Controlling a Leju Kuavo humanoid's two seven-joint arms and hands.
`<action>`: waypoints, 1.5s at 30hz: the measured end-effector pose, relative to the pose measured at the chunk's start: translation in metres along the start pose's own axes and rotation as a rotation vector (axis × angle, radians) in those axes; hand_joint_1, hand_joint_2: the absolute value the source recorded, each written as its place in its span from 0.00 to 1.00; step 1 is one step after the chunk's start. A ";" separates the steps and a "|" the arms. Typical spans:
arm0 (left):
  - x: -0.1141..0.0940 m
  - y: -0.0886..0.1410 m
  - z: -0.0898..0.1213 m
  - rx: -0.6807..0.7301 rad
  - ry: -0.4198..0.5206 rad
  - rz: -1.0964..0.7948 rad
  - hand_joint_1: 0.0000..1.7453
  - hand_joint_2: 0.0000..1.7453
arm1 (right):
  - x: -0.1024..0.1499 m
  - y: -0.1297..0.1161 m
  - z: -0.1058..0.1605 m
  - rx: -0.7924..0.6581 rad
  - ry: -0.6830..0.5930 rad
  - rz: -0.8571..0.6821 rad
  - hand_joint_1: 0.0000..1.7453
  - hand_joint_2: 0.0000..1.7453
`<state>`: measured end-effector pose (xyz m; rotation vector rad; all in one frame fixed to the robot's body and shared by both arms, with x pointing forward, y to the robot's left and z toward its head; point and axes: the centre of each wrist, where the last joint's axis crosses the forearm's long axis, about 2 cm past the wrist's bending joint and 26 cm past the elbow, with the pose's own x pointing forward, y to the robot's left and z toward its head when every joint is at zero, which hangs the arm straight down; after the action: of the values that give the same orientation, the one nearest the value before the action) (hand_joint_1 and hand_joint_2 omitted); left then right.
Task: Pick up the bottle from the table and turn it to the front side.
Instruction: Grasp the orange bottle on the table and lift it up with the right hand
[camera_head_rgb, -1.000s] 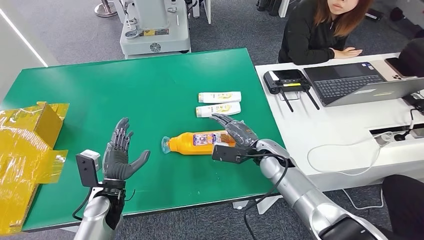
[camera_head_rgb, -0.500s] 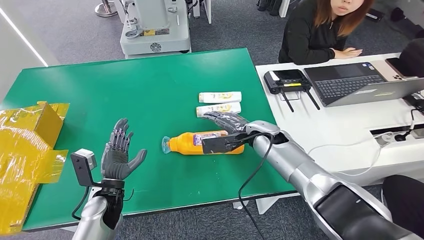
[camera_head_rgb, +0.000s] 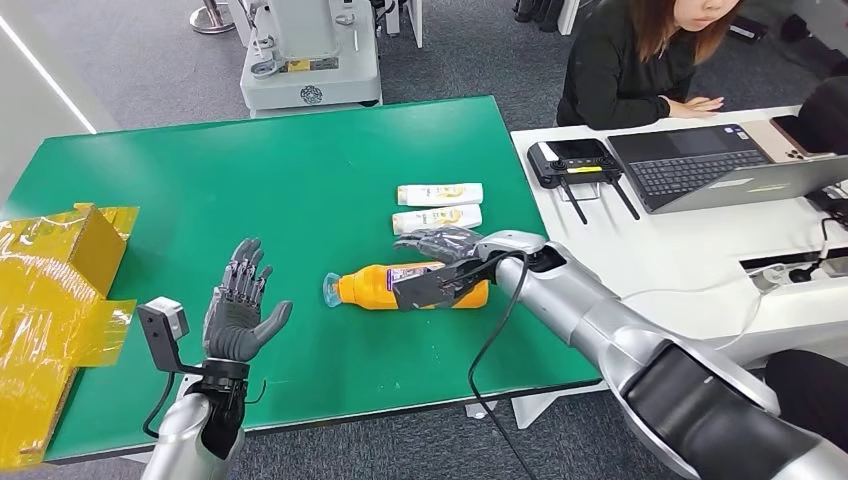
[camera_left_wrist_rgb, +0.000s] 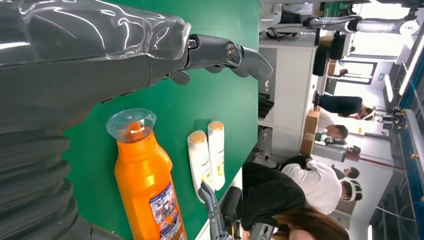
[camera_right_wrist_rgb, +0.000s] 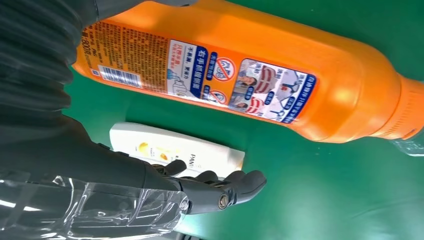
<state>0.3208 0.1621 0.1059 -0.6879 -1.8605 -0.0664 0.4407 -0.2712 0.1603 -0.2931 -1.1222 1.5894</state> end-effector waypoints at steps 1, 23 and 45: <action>0.000 0.001 0.000 -0.002 0.001 0.001 0.00 1.00 | 0.001 -0.001 -0.001 0.004 0.002 0.002 0.00 1.00; -0.003 0.003 0.000 -0.036 0.022 0.052 0.00 1.00 | -0.022 0.035 0.003 0.095 0.145 0.029 0.00 1.00; -0.012 0.003 0.012 -0.015 0.080 0.102 0.00 1.00 | -0.039 0.039 0.014 0.159 0.273 0.350 1.00 1.00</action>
<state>0.3152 0.1638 0.0898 -0.7785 -1.7474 -0.0409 0.4206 -0.3092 0.1234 -0.6063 -0.7570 1.8665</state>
